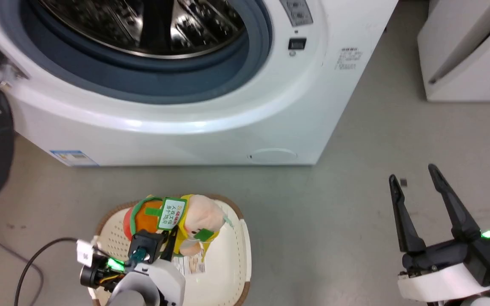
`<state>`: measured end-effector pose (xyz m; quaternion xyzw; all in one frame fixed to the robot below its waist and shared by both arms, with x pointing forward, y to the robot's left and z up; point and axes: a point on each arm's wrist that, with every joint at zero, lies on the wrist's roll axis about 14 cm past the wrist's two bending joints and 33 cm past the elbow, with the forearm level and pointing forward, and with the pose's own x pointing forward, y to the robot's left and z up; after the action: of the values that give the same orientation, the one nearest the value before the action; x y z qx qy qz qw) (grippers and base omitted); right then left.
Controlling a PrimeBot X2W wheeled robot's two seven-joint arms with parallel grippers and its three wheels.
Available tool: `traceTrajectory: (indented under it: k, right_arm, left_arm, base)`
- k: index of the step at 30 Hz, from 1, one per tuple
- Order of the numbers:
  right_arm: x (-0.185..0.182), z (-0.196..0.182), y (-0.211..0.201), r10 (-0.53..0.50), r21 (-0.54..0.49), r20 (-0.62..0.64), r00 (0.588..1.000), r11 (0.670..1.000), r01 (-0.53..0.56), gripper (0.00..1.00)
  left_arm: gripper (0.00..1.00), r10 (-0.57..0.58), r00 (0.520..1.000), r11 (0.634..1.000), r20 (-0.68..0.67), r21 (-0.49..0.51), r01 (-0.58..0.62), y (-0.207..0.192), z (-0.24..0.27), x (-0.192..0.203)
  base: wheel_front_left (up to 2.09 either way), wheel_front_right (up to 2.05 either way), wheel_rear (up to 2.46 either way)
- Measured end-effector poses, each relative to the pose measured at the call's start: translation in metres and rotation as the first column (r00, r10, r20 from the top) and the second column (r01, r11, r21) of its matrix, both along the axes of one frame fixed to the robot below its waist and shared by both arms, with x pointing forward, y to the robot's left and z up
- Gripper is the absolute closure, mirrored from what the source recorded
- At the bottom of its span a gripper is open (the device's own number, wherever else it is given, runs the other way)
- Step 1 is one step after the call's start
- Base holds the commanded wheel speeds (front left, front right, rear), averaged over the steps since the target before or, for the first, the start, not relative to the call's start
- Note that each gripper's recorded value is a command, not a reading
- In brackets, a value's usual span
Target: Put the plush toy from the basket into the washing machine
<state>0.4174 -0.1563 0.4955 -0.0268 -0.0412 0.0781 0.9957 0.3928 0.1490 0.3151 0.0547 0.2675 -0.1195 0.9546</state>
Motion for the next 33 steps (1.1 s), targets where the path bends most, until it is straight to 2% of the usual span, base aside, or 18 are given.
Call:
traceTrajectory:
  k: [8, 10, 13, 18, 27, 33]
  right_arm:
    - [-0.015, 0.019, 0.000, -0.001, 0.006, 0.043, 0.999, 1.000, 0.000, 0.00]
    - [-0.016, 0.022, -0.001, -0.002, 0.009, 0.051, 0.999, 1.000, 0.002, 0.00]
    - [-0.016, 0.022, -0.001, -0.004, 0.009, 0.049, 0.999, 1.000, 0.004, 0.00]
    - [-0.018, 0.015, -0.005, -0.014, 0.007, 0.029, 0.999, 1.000, 0.014, 0.00]
    - [-0.012, -0.008, -0.014, -0.042, -0.004, -0.033, 0.999, 0.999, 0.042, 0.00]
    - [-0.004, -0.023, -0.023, -0.069, -0.018, -0.068, 0.995, 0.998, 0.068, 0.00]
  left_arm:
    - [1.00, 0.057, 0.973, 0.996, 0.222, -0.082, -0.039, -0.004, 0.068, 0.004]
    - [1.00, 0.079, 0.950, 0.992, 0.301, -0.116, -0.046, -0.006, 0.094, 0.010]
    - [1.00, 0.089, 0.934, 0.990, 0.346, -0.137, -0.044, -0.008, 0.109, 0.015]
    - [1.00, 0.140, 0.878, 0.978, 0.457, -0.205, -0.049, -0.009, 0.149, 0.032]
    - [1.00, 0.165, 0.820, 0.973, 0.548, -0.227, -0.044, -0.005, 0.175, 0.086]
    - [1.00, 0.125, 0.834, 0.980, 0.537, -0.196, -0.020, -0.006, 0.161, 0.135]
  base:
    - [0.00, 0.00, 0.00]
    - [0.00, 0.00, 0.00]
    - [0.00, 0.00, 0.00]
    - [0.00, 0.00, 0.00]
    - [0.00, 0.00, 0.00]
    - [0.00, 0.00, 0.00]
